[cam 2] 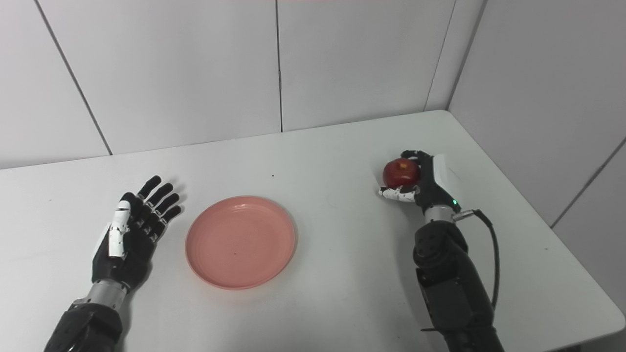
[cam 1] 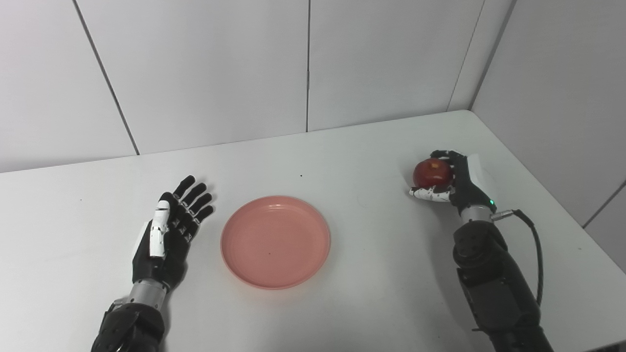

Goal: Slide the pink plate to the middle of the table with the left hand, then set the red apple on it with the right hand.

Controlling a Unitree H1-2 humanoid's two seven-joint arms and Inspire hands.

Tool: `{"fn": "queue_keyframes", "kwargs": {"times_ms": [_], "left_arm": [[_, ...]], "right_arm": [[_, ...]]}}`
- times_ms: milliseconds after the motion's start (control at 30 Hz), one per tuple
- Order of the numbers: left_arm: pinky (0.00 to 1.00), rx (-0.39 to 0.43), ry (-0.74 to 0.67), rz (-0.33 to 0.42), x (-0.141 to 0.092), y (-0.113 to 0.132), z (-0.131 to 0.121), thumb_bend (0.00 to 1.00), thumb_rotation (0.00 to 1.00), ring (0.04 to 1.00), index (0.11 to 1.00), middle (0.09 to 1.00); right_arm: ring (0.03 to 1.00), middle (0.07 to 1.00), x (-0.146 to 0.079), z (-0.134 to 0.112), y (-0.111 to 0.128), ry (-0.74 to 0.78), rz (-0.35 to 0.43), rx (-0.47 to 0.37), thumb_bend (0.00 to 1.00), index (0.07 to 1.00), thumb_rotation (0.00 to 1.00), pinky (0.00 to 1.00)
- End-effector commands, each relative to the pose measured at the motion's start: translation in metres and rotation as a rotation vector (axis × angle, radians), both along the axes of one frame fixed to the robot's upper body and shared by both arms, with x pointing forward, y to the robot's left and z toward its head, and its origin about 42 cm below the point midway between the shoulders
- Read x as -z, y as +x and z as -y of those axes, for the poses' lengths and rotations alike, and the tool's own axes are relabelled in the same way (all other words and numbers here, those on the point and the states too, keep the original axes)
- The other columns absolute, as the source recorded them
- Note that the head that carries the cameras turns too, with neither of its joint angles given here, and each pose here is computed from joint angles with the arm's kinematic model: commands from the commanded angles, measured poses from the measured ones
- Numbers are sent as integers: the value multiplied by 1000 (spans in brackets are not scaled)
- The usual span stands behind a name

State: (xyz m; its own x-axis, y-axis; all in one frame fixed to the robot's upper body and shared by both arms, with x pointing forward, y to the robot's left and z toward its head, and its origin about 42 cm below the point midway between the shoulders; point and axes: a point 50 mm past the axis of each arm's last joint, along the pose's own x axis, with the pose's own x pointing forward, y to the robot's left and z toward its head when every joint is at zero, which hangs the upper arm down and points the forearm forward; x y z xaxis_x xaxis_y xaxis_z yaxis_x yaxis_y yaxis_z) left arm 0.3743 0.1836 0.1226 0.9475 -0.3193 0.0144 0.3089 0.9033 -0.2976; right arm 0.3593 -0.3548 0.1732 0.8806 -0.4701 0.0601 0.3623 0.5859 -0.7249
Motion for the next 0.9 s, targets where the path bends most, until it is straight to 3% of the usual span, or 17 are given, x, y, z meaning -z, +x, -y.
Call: {"fn": "queue_keyframes", "kwargs": {"times_ms": [0,67,133,467,867], "left_arm": [[865,-17,43,-154,30,-14,-6,338,1000,866,858,871],[865,-18,39,-156,30,-14,-6,338,1000,865,858,870],[864,-19,39,-157,31,-14,-6,338,1000,863,857,868],[862,-24,45,-156,32,-15,-5,341,1000,863,857,870],[870,-20,46,-153,31,-16,-5,346,1000,869,861,872]], "right_arm": [[533,579,-27,6,13,-79,97,-17,627,545,95,472],[490,540,-26,7,14,-94,94,-25,540,500,124,420],[454,507,-25,7,16,-107,85,-28,517,488,132,378],[457,502,-29,7,14,-81,112,-38,511,487,132,384],[439,486,-62,-6,4,-65,241,-55,509,488,129,380]]}}
